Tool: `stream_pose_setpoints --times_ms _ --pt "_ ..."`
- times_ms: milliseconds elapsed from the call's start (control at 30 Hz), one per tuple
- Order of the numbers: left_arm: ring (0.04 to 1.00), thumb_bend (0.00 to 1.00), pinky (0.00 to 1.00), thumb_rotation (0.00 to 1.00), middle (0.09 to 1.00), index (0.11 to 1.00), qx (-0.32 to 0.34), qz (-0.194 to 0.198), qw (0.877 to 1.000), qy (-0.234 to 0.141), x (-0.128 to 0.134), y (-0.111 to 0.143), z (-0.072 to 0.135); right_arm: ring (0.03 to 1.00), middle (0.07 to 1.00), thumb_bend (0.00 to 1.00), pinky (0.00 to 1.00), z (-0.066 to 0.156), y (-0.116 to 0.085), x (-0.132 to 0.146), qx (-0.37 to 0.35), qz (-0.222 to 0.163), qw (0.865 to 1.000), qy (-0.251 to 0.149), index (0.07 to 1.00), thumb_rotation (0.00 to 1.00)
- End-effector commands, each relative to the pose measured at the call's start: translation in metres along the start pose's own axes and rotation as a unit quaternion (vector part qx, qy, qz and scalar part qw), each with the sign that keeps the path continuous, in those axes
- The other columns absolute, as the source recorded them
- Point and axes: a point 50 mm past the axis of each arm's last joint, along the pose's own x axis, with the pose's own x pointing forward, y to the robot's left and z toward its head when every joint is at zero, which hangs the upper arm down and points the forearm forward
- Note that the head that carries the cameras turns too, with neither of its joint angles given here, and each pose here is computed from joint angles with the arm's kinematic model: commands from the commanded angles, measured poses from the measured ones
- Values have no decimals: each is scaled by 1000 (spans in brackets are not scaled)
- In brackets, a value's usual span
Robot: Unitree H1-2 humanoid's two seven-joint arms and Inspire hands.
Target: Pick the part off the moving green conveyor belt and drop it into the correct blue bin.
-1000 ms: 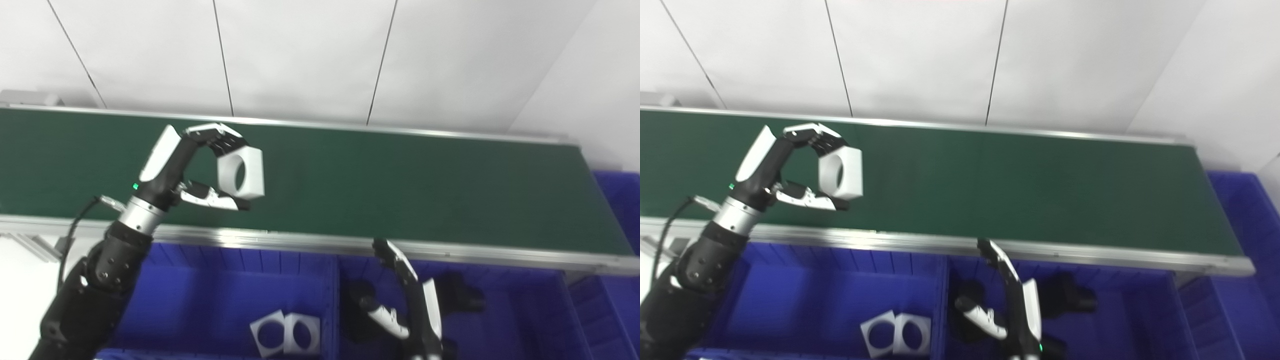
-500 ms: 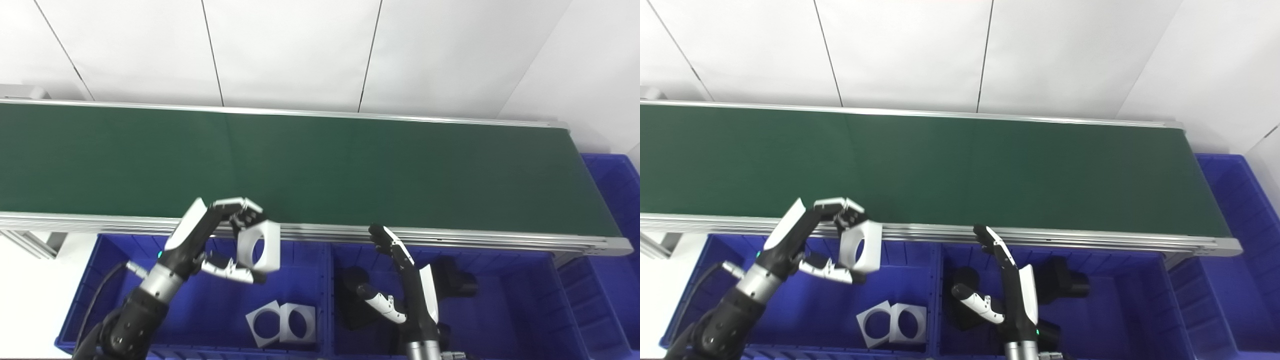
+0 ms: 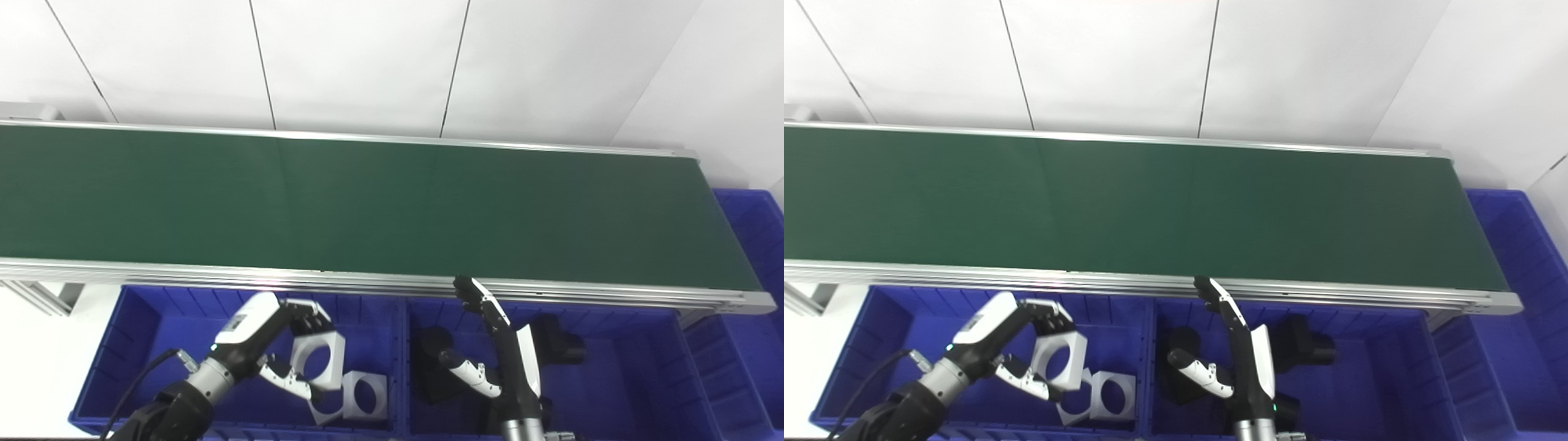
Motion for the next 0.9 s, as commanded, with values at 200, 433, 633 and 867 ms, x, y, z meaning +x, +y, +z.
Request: stream_pose_setpoints --times_ms 200,433,633,867 --pt "736 668 621 242 803 819 65 -53 995 58 18 9 11 823 831 848 792 13 -1 6 17 -3 999 -40 843 796" --pt "867 813 770 477 912 914 -17 -34 999 30 14 14 14 828 832 863 800 13 -1 5 27 -5 999 -36 843 785" --pt "884 851 823 596 915 930 -192 81 976 -65 -2 11 30 819 835 872 786 12 -3 3 17 11 999 -34 847 804" --pt "864 832 823 580 894 916 -296 175 929 -135 -11 -16 56 821 842 883 776 13 -5 -1 25 27 999 -17 850 767"
